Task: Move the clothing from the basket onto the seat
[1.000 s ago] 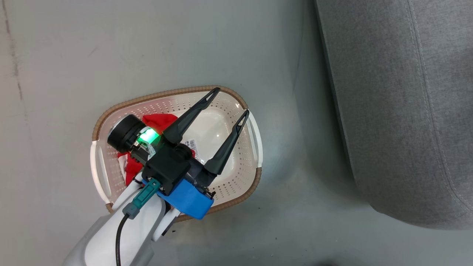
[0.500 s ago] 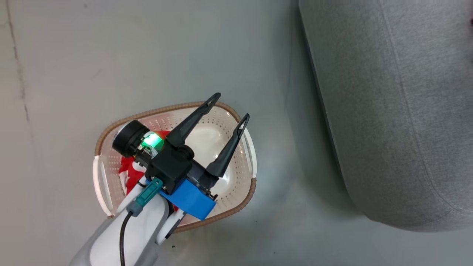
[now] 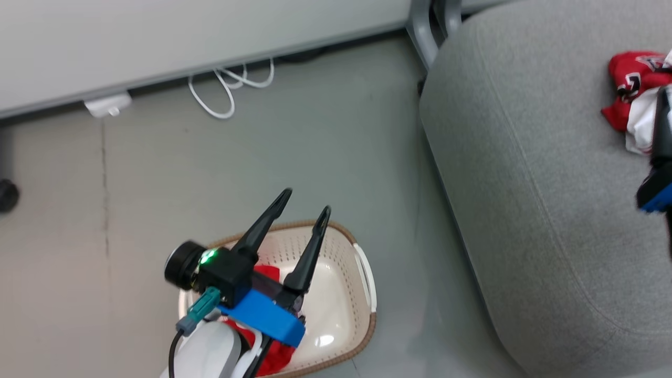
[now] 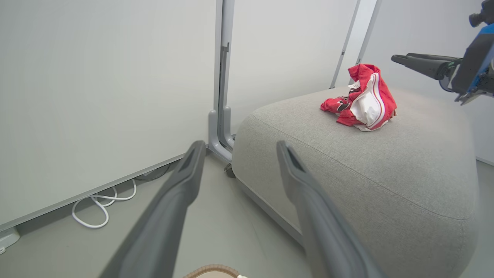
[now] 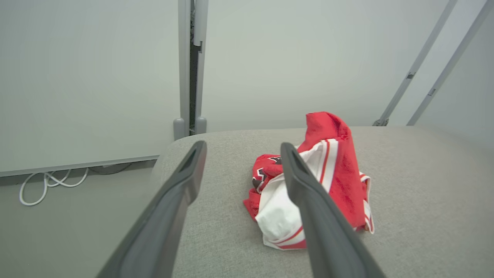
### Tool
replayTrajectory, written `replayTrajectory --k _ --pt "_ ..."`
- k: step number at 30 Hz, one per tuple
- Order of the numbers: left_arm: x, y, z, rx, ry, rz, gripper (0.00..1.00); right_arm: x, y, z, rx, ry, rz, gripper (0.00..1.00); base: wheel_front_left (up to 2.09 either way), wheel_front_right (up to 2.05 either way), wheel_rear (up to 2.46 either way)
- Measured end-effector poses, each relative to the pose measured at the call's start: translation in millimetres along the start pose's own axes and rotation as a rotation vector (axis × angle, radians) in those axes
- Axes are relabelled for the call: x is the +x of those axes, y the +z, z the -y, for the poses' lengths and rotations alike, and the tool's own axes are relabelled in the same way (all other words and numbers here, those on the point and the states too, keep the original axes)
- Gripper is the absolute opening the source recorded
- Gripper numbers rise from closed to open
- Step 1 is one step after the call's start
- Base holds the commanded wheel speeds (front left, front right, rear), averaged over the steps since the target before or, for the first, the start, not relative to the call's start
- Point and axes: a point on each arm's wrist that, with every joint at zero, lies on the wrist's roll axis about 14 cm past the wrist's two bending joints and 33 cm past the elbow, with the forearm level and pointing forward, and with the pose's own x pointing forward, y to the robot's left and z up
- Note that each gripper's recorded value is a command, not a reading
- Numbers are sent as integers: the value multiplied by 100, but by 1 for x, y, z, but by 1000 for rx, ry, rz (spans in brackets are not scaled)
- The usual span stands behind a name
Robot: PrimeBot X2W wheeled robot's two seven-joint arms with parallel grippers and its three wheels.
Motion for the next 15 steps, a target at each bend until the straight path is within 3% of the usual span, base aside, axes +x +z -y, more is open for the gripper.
replayTrajectory --k 15 --pt "-100 31 -39 27 339 72 100 -106 42 -105 120 277 131 100 0 0 0"
